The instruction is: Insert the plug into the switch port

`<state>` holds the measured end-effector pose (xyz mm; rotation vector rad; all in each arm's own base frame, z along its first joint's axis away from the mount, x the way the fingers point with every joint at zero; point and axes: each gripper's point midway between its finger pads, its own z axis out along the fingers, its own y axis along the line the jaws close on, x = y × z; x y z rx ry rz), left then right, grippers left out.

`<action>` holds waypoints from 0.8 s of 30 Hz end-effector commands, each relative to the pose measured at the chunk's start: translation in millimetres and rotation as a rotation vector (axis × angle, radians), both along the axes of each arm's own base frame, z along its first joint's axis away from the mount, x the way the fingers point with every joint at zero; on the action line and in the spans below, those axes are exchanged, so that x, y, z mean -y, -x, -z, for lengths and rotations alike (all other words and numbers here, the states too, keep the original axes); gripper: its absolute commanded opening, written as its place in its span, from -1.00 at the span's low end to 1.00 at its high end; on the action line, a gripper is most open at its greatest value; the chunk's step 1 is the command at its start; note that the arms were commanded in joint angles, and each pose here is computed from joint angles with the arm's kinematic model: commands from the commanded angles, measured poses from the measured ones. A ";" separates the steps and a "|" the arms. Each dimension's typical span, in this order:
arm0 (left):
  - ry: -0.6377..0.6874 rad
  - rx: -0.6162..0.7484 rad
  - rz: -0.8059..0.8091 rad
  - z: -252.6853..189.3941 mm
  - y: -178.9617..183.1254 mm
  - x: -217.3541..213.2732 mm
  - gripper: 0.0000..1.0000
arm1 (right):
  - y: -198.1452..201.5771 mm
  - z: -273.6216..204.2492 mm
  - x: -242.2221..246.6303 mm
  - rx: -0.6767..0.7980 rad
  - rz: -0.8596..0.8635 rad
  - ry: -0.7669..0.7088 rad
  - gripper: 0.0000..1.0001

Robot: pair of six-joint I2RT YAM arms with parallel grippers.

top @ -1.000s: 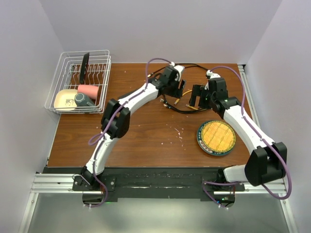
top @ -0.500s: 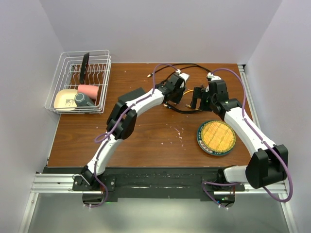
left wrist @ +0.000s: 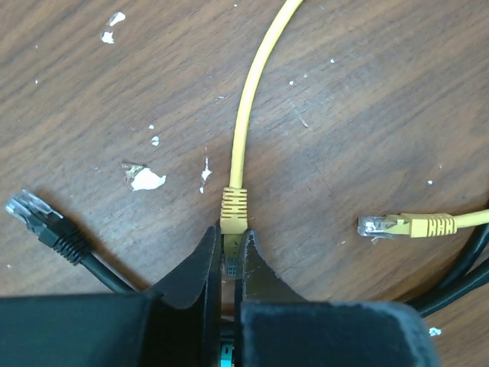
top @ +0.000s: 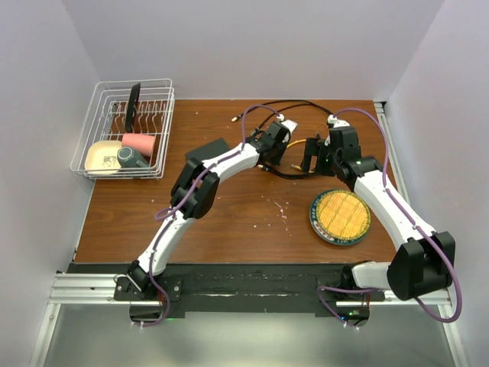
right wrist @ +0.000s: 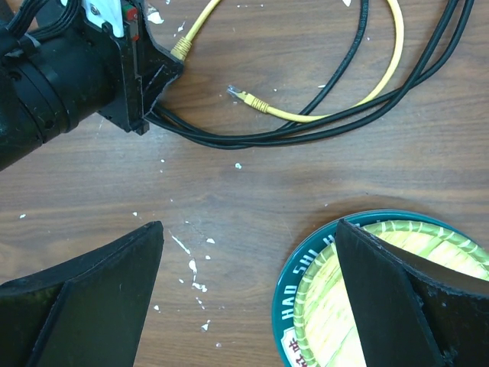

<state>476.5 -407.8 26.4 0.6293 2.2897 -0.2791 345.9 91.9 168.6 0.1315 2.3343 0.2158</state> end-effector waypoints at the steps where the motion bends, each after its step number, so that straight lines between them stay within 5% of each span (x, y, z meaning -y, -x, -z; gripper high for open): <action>1: -0.097 -0.031 -0.047 12.7 -2.1 -20.9 -1.00 | 3.1 -9.7 4.1 0.024 0.003 0.009 0.97; 9: -0.026 0.205 -0.183 -150.7 -45.4 -102.7 -1.00 | -0.6 -49.0 -8.4 0.092 -0.086 -0.021 0.97; 13: 0.006 0.324 -0.187 -241.8 -39.9 -150.0 -1.00 | -0.6 -81.0 -30.4 0.178 -0.194 -0.104 0.97; 19: -0.027 0.366 -0.070 -288.9 2.6 -169.6 -1.00 | 2.5 -165.4 -45.6 0.412 -0.313 -0.152 0.97; 24: 0.011 0.292 0.074 -285.7 42.6 -162.7 -1.00 | 10.2 -232.1 -68.7 0.573 -0.475 -0.202 0.97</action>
